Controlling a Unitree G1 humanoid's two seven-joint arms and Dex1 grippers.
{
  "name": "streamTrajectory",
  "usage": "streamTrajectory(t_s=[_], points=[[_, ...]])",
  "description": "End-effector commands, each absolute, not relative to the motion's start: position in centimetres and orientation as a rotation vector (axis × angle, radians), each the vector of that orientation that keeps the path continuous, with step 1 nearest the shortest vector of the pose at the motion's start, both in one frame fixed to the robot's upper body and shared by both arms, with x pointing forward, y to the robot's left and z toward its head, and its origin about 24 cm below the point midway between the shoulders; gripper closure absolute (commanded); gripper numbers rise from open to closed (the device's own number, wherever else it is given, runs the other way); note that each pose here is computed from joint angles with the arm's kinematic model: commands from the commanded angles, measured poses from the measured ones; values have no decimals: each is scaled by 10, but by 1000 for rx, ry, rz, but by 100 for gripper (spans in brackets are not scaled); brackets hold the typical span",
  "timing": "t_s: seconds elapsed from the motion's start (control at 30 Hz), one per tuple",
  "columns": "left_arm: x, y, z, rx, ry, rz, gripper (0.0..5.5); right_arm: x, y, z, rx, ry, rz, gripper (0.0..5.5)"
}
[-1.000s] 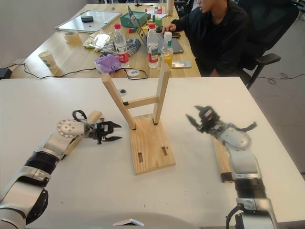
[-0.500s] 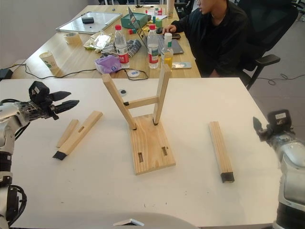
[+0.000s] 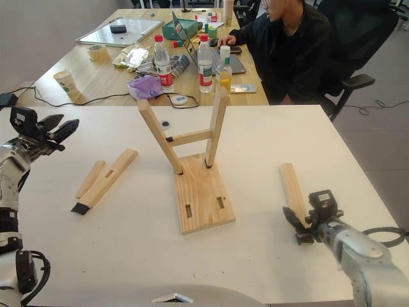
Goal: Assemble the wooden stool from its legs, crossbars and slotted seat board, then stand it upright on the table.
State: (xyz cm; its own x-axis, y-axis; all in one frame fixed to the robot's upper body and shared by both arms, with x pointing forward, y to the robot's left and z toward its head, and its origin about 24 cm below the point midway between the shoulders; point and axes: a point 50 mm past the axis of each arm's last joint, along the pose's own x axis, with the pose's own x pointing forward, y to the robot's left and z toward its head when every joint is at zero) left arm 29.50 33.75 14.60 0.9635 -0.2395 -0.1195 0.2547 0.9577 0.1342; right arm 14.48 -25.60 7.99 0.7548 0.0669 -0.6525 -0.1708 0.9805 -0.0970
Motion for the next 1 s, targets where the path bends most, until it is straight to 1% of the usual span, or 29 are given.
streamTrajectory(t_s=[0.03,0.2,0.4,0.53,0.57,0.67,0.83,0.9,0.93,0.97,1.0], points=[[300,334,152,167,98,-273,311,135,-254,74,-172,730,90,144],[302,335,152,172,107,-284,311,124,-254,63,-148,765,36,144],[306,332,152,172,105,-295,311,107,-260,31,211,862,-118,144],[306,332,153,170,102,-293,311,105,-261,26,225,882,-140,144],[306,332,153,170,102,-293,311,104,-261,27,190,889,-131,144],[305,332,152,169,99,-293,311,106,-259,26,87,907,-101,189],[308,329,152,170,94,-301,311,111,-262,23,15,892,-107,279],[308,328,152,170,91,-303,311,119,-267,28,-90,849,-127,321],[308,327,151,169,90,-304,311,128,-273,32,-220,812,-137,341],[308,326,151,168,89,-304,311,139,-279,38,-389,765,-138,345],[309,324,149,166,88,-308,311,156,-284,47,-629,686,-127,345]])
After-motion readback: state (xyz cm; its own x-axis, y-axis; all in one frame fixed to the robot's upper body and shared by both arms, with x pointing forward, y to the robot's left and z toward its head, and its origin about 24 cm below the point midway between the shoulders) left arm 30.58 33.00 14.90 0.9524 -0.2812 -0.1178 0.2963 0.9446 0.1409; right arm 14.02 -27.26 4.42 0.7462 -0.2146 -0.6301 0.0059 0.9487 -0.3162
